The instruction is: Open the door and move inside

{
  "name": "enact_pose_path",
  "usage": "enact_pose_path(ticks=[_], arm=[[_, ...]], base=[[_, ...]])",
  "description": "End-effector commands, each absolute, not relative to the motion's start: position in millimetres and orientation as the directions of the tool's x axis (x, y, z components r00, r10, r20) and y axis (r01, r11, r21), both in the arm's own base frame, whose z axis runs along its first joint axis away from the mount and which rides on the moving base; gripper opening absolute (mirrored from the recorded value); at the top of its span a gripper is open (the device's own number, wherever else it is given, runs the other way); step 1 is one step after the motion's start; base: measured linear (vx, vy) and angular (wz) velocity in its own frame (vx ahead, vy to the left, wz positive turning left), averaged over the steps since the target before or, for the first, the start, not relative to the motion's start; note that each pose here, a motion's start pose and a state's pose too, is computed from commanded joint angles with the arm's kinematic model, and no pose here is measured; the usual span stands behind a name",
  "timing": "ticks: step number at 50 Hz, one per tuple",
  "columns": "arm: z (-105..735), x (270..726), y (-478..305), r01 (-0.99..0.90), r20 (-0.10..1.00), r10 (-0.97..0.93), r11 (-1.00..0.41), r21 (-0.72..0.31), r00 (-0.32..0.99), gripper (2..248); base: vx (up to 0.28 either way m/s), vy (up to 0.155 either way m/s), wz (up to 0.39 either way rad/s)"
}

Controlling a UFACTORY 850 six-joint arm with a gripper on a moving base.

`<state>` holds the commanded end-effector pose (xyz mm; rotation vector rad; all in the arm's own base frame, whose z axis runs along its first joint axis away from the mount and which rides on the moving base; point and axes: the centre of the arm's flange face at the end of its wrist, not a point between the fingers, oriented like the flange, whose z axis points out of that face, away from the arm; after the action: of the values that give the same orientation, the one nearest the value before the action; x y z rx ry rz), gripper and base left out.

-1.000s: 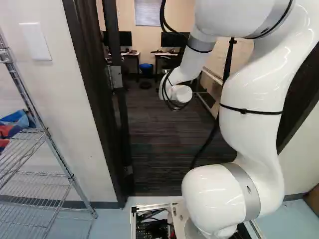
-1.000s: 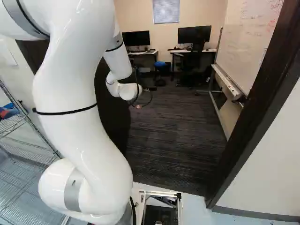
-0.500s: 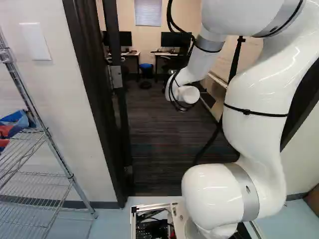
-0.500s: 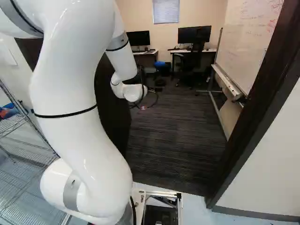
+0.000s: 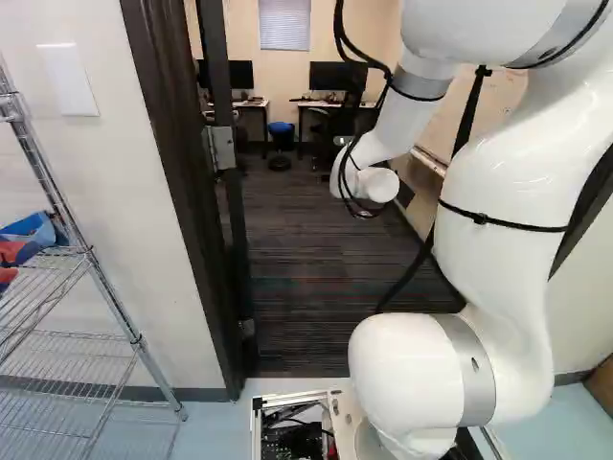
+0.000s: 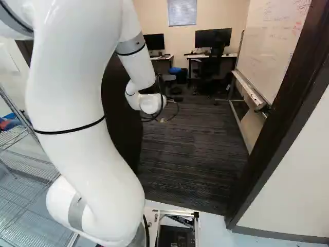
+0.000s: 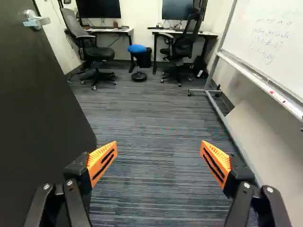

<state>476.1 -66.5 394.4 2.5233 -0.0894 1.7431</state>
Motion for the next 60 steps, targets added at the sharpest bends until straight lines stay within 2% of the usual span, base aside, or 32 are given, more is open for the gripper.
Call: enact_pose_path(ticks=[31,60], arm=[[395,461,-61,-0.084,0.936,-0.006,-0.996,0.026,0.352,247],[395,412,-39,-0.062,0.939,-0.004,-0.998,0.018,0.345,247]], base=[[0.0,0.0,0.0],[0.0,0.0,0.0]])
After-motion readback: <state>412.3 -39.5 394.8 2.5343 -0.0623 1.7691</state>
